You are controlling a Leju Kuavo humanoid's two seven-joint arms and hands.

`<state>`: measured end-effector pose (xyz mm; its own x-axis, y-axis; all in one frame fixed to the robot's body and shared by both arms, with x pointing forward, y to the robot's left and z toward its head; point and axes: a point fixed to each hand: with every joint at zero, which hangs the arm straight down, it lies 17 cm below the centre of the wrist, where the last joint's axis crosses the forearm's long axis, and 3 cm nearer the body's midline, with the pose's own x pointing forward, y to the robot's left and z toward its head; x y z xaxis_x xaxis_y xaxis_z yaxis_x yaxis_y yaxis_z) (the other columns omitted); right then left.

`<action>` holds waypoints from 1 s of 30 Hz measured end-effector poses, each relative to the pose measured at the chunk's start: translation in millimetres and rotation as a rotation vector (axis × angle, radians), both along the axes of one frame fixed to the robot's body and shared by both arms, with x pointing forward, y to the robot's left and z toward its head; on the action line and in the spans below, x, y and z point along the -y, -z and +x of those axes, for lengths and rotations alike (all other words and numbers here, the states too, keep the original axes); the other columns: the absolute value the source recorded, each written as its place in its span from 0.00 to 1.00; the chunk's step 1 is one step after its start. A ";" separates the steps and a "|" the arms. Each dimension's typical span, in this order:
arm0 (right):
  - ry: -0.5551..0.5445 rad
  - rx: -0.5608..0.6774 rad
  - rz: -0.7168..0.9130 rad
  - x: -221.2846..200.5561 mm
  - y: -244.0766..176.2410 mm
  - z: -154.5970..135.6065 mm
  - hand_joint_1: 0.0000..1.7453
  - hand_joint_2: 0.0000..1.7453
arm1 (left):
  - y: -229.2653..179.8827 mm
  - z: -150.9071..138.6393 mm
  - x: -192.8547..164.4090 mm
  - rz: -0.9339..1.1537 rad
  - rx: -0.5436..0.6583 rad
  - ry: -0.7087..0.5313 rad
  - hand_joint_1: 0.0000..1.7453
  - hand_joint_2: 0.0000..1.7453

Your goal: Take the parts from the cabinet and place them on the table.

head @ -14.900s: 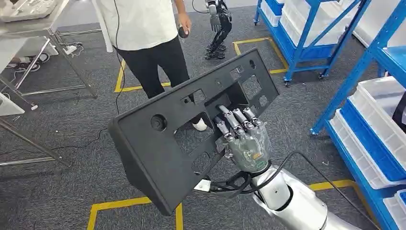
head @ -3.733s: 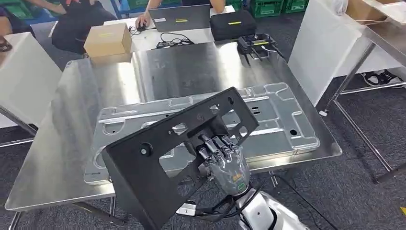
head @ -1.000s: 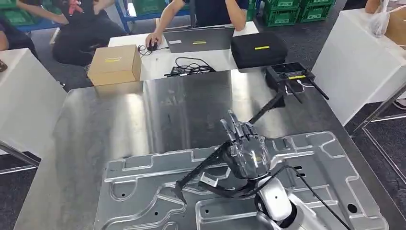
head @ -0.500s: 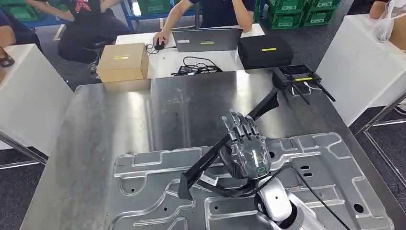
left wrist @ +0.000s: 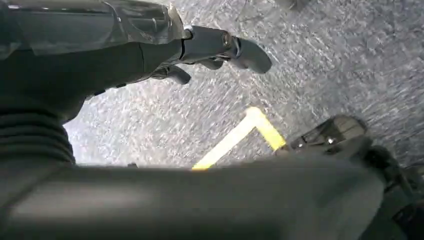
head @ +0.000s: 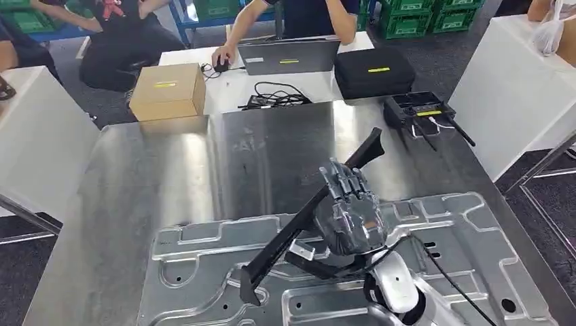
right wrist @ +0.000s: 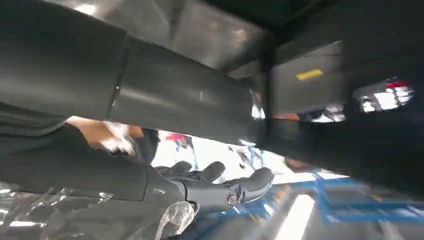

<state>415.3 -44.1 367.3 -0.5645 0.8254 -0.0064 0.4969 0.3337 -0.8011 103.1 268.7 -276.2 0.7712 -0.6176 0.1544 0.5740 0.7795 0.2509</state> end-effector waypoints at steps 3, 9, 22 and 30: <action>0.013 -0.064 -0.026 0.6 6.7 8.1 0.00 0.00 | 0.5 -2.8 0.4 -0.002 -0.004 -0.003 0.00 0.00; 0.078 -0.148 -0.041 12.5 12.6 25.2 0.00 0.00 | 1.3 -7.8 0.6 -0.005 -0.012 -0.010 0.00 0.00; 0.154 -0.159 0.004 52.8 8.2 40.6 0.00 0.00 | 1.2 -7.1 -0.6 -0.005 -0.014 -0.009 0.00 0.00; 0.139 -0.122 0.008 49.8 2.9 36.8 0.00 0.00 | 2.1 -11.6 -4.5 0.002 -0.019 -0.017 0.00 0.00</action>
<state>452.1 -93.9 364.4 -0.4414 0.8952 0.0621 0.4376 0.2752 -0.8560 91.5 273.2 -278.3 0.7841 -0.6049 0.1388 0.5656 0.7886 0.2413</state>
